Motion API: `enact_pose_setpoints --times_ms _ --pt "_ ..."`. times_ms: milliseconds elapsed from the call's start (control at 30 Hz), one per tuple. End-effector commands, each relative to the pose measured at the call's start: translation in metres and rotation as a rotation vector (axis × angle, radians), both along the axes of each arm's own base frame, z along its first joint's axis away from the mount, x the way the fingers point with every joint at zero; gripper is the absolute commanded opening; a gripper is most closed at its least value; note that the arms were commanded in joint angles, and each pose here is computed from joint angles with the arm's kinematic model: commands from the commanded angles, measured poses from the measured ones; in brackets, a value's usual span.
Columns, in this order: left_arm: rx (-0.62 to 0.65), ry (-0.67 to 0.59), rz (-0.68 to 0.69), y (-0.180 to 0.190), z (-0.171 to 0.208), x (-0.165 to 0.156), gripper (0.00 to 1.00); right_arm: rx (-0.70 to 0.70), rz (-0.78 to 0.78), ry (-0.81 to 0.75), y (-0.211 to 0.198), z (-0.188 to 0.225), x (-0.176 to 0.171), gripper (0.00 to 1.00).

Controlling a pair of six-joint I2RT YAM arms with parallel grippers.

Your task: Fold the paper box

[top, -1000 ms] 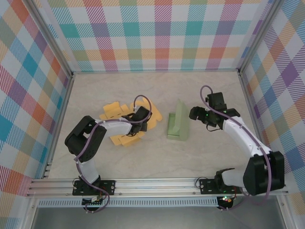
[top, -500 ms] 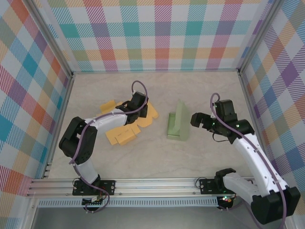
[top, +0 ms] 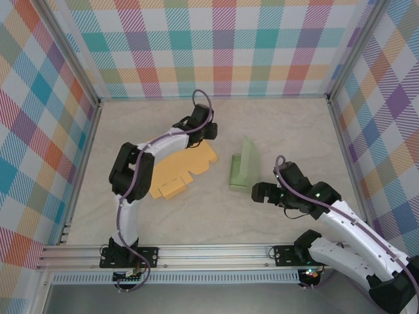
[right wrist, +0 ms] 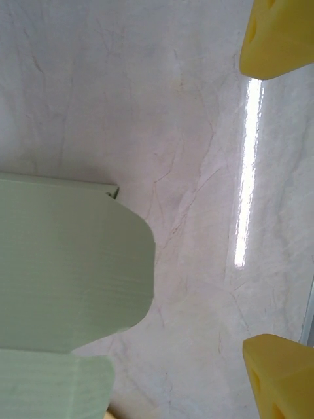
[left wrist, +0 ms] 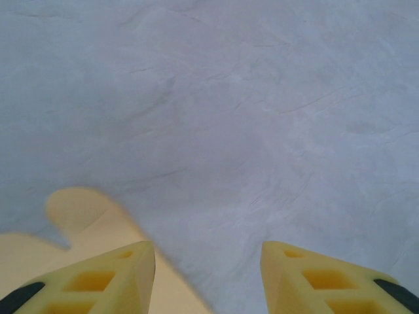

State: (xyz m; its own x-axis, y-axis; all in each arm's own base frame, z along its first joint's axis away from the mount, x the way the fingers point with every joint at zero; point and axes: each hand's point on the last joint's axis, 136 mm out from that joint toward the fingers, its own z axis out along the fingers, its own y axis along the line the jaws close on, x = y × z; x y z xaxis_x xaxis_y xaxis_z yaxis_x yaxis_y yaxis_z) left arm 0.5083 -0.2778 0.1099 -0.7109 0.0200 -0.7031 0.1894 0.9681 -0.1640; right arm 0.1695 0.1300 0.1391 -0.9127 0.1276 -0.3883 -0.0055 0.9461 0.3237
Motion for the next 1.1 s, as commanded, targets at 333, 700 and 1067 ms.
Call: enact_pose_setpoints --times_ms 333,700,1067 --pt "-0.172 0.256 -0.198 -0.085 -0.051 0.009 0.4 -0.075 -0.037 0.06 0.032 -0.075 0.006 1.0" --pt "-0.138 0.376 -0.349 -0.116 -0.083 -0.032 0.23 -0.097 -0.185 0.047 0.003 -0.099 0.053 0.91" --pt "-0.175 0.375 -0.396 -0.109 -0.075 -0.079 0.19 -0.086 -0.262 0.038 -0.038 -0.097 0.1 0.86"
